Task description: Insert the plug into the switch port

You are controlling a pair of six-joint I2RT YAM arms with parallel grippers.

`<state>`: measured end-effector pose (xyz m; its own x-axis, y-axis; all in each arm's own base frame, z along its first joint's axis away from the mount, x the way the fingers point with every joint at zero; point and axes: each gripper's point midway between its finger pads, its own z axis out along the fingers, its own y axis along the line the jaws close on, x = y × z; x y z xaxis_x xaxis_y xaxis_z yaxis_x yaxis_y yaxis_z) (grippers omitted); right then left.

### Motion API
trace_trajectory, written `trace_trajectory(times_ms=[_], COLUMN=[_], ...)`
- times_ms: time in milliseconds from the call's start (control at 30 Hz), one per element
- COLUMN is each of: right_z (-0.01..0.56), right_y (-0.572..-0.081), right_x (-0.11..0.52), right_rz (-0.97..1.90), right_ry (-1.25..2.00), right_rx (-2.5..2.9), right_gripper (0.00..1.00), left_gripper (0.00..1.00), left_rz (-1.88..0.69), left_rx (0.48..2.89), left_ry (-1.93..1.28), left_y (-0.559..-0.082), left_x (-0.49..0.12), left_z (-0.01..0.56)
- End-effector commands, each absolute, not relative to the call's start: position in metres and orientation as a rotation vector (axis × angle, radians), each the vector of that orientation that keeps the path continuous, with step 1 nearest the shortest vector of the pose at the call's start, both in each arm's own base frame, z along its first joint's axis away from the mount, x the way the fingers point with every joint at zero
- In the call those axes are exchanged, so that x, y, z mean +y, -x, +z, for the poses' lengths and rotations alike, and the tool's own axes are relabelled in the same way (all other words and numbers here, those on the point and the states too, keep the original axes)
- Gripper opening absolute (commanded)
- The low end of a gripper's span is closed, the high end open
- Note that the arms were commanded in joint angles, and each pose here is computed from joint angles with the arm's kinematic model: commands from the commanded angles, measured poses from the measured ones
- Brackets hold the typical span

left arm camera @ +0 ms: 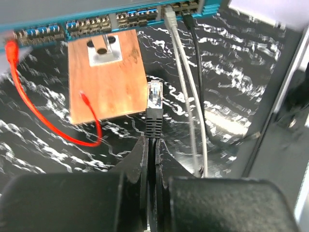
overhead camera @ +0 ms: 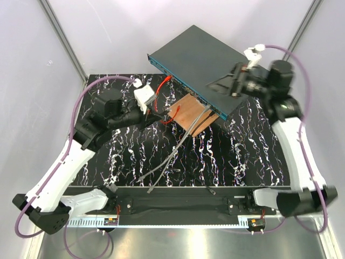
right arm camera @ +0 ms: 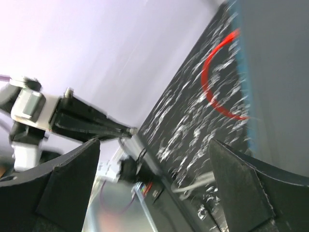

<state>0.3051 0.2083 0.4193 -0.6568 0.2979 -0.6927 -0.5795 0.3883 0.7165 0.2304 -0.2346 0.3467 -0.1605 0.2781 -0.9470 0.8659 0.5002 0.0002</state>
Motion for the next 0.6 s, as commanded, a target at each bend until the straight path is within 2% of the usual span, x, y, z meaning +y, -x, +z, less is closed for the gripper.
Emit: trace_trajectory(times_ms=[0, 133, 300, 567], right_z=[0.423, 0.393, 0.363, 0.327], right_y=[-0.299, -0.299, -0.294, -0.311], right_x=[0.155, 0.106, 0.063, 0.046], right_rz=[1.195, 1.053, 0.881, 0.874], right_ry=[0.025, -0.207, -0.342, -0.400], right_rx=[1.818, 1.854, 1.925, 1.949], right_gripper=[1.00, 1.00, 1.00, 1.00], left_gripper=[0.00, 0.00, 0.00, 0.00], left_rz=[-0.742, -0.799, -0.818, -0.881], left_rx=[1.782, 1.804, 1.793, 1.773], left_ry=[-0.756, -0.729, -0.756, -0.752], left_y=[-0.245, -0.248, -0.249, -0.245], left_x=[-0.244, -0.266, -0.305, -0.360], left_z=[0.356, 0.352, 0.351, 0.351])
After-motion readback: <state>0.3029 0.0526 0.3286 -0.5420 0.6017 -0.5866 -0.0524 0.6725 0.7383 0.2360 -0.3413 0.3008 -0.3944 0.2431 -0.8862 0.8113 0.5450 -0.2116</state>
